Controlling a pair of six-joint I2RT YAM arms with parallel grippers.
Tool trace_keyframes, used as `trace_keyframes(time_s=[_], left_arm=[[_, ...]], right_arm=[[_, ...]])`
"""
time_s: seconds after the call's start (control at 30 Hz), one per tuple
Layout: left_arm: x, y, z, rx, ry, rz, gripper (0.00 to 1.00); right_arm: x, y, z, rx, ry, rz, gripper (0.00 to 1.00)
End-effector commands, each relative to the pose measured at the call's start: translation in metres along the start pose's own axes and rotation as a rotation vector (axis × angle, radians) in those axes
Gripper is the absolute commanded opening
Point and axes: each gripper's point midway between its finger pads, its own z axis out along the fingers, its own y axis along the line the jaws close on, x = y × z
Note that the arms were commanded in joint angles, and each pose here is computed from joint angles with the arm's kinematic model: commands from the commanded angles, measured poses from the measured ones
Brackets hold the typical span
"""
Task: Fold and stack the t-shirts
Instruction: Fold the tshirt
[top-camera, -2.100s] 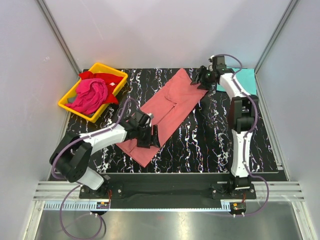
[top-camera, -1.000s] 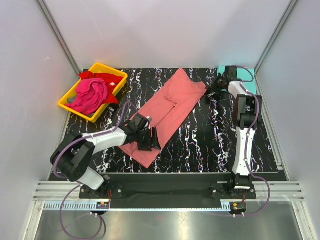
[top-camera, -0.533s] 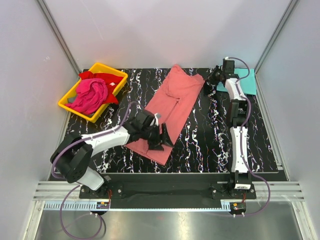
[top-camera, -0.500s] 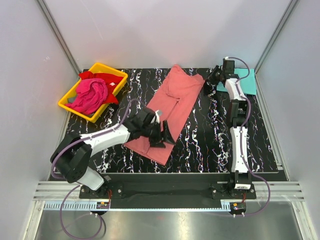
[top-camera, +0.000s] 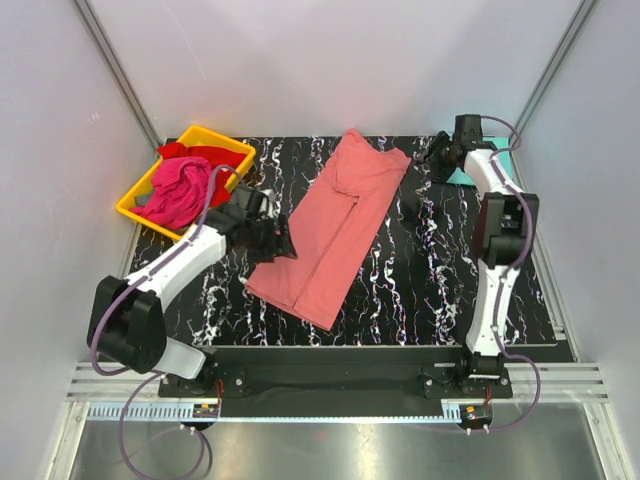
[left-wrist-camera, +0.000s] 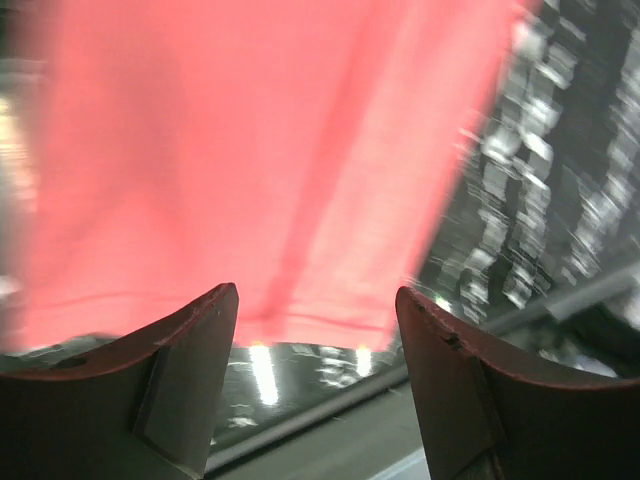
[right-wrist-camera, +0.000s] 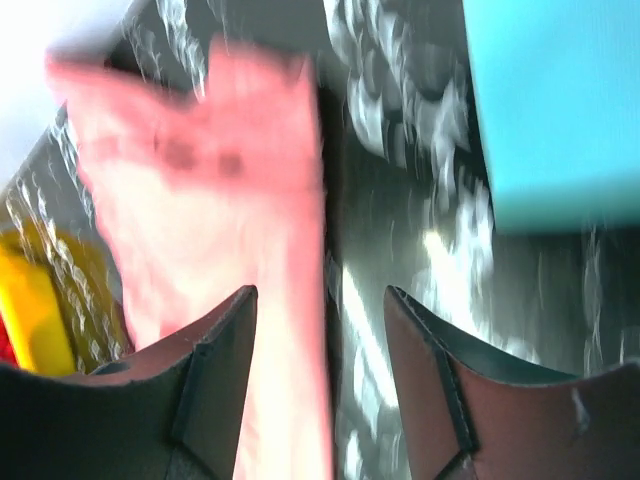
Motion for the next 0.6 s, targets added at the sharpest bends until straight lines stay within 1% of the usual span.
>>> trace_keyframes(time_s=[0.0, 0.03, 0.07, 0.1, 0.13, 0.17, 0.2, 0.23, 0.27, 0.3, 0.33, 0.4, 0.43, 0.47, 0.53, 0.57], left_arm=[[-0.014, 0.05, -0.015, -0.145, -0.076, 0.03, 0.7], [-0.019, 0.063, -0.016, -0.183, -0.093, 0.015, 0.7], [-0.019, 0.075, -0.014, -0.236, -0.09, 0.016, 0.7], [-0.02, 0.083, -0.012, -0.266, -0.09, 0.011, 0.7], [-0.02, 0.092, -0.011, -0.288, -0.09, -0.001, 0.7], [-0.017, 0.097, -0.007, -0.293, -0.079, -0.02, 0.7], [-0.013, 0.098, -0.002, -0.273, -0.044, -0.045, 0.69], [-0.018, 0.097, 0.0, -0.233, -0.05, -0.071, 0.68], [-0.011, 0.087, 0.004, -0.149, -0.021, -0.108, 0.68], [-0.012, 0.084, 0.004, -0.109, -0.019, -0.131, 0.67], [-0.015, 0.083, 0.002, -0.087, -0.027, -0.143, 0.65], [-0.018, 0.088, -0.003, -0.124, -0.052, -0.127, 0.66], [-0.015, 0.092, -0.004, -0.143, -0.047, -0.129, 0.66], [-0.013, 0.097, -0.005, -0.166, -0.043, -0.118, 0.66], [-0.005, 0.104, -0.003, -0.186, -0.018, -0.119, 0.66], [0.003, 0.11, 0.0, -0.2, 0.006, -0.125, 0.66]], right_arm=[[0.065, 0.046, -0.071, 0.048, 0.04, -0.041, 0.61], [0.076, 0.061, -0.097, 0.023, 0.034, -0.033, 0.61], [0.118, 0.039, -0.097, 0.075, 0.112, -0.007, 0.61], [0.151, 0.048, -0.103, 0.06, 0.158, -0.019, 0.61], [0.164, 0.059, -0.123, 0.031, 0.149, 0.014, 0.61], [0.183, 0.064, -0.126, 0.008, 0.157, 0.015, 0.61], [0.231, 0.048, -0.127, 0.04, 0.233, 0.007, 0.61], [0.25, 0.051, -0.132, 0.037, 0.25, 0.05, 0.62], [0.27, 0.045, -0.141, 0.031, 0.258, 0.064, 0.61], [0.281, 0.045, -0.145, 0.052, 0.253, 0.116, 0.61], [0.306, 0.054, -0.152, 0.043, 0.278, 0.096, 0.6], [0.328, 0.046, -0.167, 0.1, 0.278, 0.118, 0.59], [0.347, 0.052, -0.176, 0.109, 0.3, 0.143, 0.58], [0.364, 0.048, -0.181, 0.126, 0.322, 0.135, 0.55], [0.387, 0.05, -0.186, 0.132, 0.335, 0.141, 0.55], [0.41, 0.054, -0.19, 0.113, 0.366, 0.106, 0.55]])
